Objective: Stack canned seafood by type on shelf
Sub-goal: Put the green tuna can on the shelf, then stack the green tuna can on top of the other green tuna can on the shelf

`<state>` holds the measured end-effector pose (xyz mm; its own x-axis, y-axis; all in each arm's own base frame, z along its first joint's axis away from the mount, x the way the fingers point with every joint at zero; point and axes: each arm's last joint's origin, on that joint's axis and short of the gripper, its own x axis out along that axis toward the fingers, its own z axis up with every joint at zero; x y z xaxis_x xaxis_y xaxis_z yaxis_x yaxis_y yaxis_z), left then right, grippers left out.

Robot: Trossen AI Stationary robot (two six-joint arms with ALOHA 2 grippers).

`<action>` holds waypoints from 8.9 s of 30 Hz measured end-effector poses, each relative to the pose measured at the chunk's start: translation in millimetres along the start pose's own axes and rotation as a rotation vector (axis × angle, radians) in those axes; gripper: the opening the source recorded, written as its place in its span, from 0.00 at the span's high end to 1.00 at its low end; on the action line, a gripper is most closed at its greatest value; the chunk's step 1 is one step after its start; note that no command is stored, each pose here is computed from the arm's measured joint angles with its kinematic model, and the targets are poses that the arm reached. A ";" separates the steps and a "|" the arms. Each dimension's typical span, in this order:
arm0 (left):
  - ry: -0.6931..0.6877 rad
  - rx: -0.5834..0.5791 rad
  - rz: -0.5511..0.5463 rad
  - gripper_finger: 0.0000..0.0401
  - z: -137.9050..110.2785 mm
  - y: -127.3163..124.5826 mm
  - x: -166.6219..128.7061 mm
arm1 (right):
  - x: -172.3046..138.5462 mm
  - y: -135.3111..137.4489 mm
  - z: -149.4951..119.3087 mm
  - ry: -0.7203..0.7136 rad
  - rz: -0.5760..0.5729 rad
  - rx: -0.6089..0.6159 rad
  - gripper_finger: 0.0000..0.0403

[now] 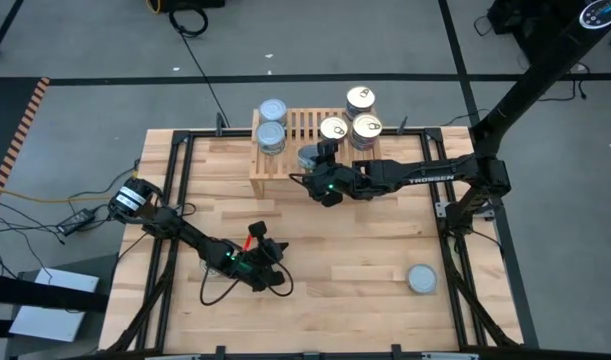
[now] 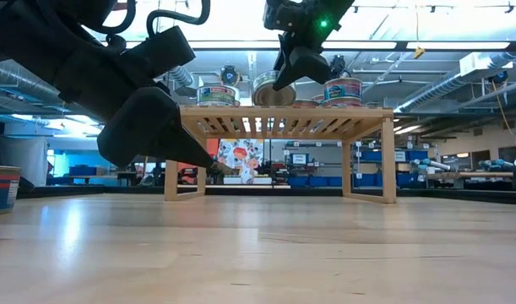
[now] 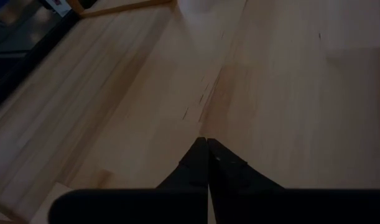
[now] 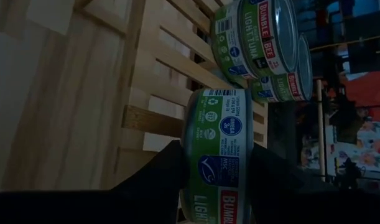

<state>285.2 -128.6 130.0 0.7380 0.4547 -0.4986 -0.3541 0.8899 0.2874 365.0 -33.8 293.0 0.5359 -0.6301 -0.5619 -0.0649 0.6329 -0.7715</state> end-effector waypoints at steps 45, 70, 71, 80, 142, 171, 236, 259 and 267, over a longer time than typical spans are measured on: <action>0.002 0.008 0.001 1.00 -0.3 0.1 0.0 | 6.9 -6.8 -6.1 -0.001 0.026 0.002 0.63; -0.002 0.002 0.000 1.00 0.3 0.0 0.1 | 25.5 -29.5 -21.4 -0.025 0.042 0.048 0.63; -0.003 0.000 -0.001 1.00 0.4 -0.1 0.1 | 25.8 -30.1 -20.6 -0.038 0.040 0.051 0.63; -0.004 0.000 -0.001 1.00 0.5 -0.1 0.1 | 30.5 -36.7 -24.0 -0.056 0.039 0.085 0.58; 0.014 -0.005 -0.008 1.00 0.7 3.0 4.0 | 76.2 -75.4 -39.8 -0.025 0.235 0.691 0.99; 0.018 0.000 -0.006 1.00 0.3 3.2 4.0 | 82.3 -97.2 -54.8 -0.090 0.213 0.728 0.98; -0.143 0.201 -0.406 1.00 29.7 6.7 21.4 | -94.0 212.7 -93.6 0.426 0.762 0.827 0.99; -0.285 -0.008 -0.398 1.00 17.9 28.2 28.3 | -34.0 204.0 -38.3 -0.069 0.903 0.678 0.99; -0.267 -0.002 -0.384 1.00 16.5 30.0 30.4 | -53.3 193.0 -15.7 -0.083 0.915 0.570 0.99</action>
<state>306.5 -88.7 137.0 0.9377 0.0680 -0.3406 -0.0279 0.9922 0.1213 310.7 114.9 169.4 0.5397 0.2067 -0.8161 -0.0793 0.9775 0.1952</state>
